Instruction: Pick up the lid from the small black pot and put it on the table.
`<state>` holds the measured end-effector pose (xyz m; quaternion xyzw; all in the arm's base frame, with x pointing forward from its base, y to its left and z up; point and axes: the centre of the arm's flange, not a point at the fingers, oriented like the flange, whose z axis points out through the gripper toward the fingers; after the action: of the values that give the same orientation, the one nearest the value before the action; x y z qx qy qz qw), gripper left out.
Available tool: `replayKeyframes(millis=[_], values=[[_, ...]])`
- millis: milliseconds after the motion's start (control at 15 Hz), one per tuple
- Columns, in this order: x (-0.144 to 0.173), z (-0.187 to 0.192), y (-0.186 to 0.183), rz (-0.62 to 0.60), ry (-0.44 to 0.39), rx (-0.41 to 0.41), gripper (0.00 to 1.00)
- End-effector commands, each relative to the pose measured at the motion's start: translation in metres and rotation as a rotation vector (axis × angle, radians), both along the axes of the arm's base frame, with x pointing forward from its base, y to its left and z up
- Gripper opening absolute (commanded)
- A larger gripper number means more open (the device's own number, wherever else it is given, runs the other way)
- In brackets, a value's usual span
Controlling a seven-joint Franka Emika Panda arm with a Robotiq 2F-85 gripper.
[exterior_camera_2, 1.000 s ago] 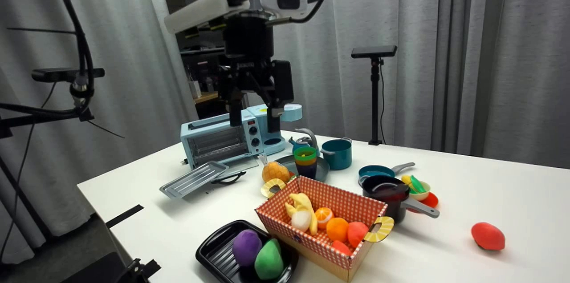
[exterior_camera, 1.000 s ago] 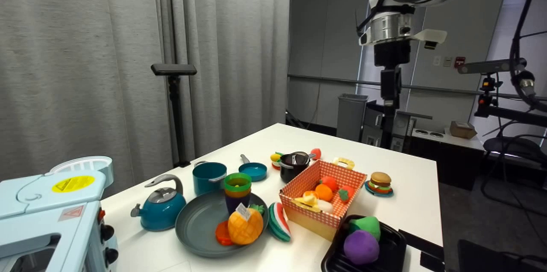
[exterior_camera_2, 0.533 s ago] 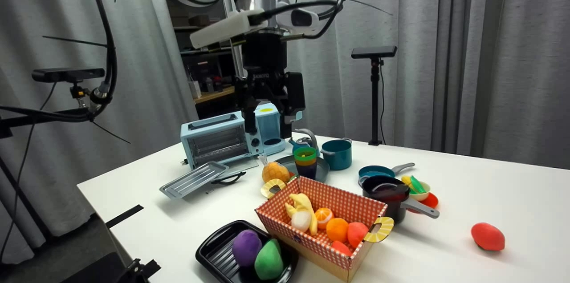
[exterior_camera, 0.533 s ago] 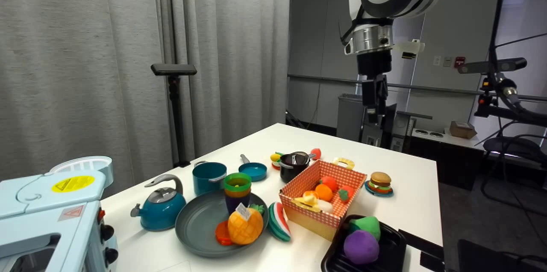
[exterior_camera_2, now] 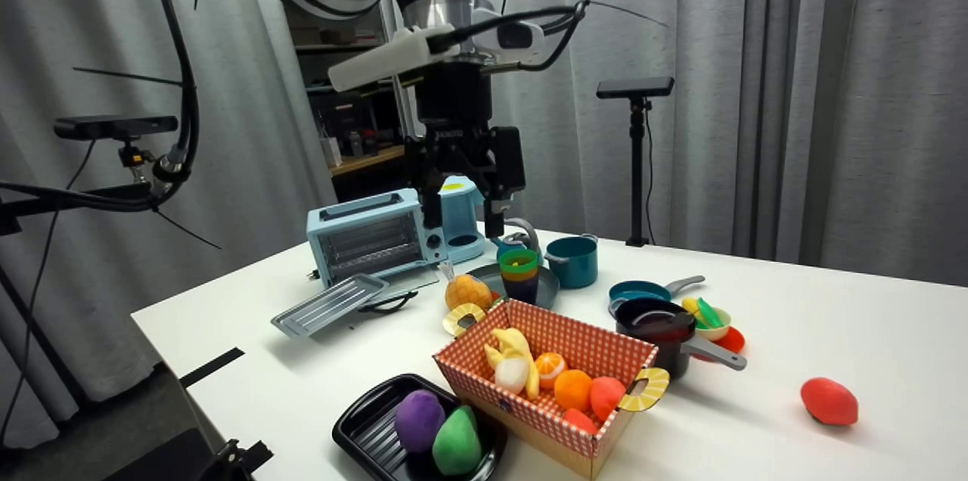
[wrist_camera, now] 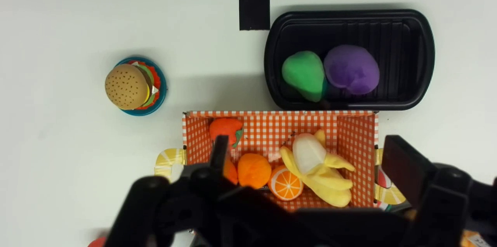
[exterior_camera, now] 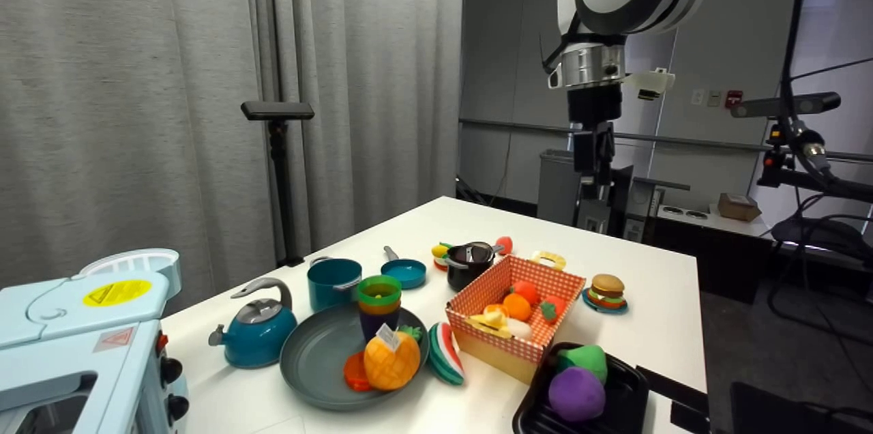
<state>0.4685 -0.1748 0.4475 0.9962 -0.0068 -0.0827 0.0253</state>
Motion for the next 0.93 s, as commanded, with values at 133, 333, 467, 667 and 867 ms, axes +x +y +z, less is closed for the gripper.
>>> replayKeyframes(millis=[133, 333, 467, 667, 867], values=[[0.033, -0.021, -0.040, -0.032, -0.112, -0.005, 1.00], [0.068, -0.042, -0.033, -0.059, -0.152, -0.024, 1.00], [0.091, -0.056, -0.030, -0.082, -0.175, -0.035, 1.00], [0.126, -0.071, -0.023, -0.146, -0.201, -0.038, 1.00], [0.163, -0.079, -0.020, -0.213, -0.220, -0.059, 1.00]])
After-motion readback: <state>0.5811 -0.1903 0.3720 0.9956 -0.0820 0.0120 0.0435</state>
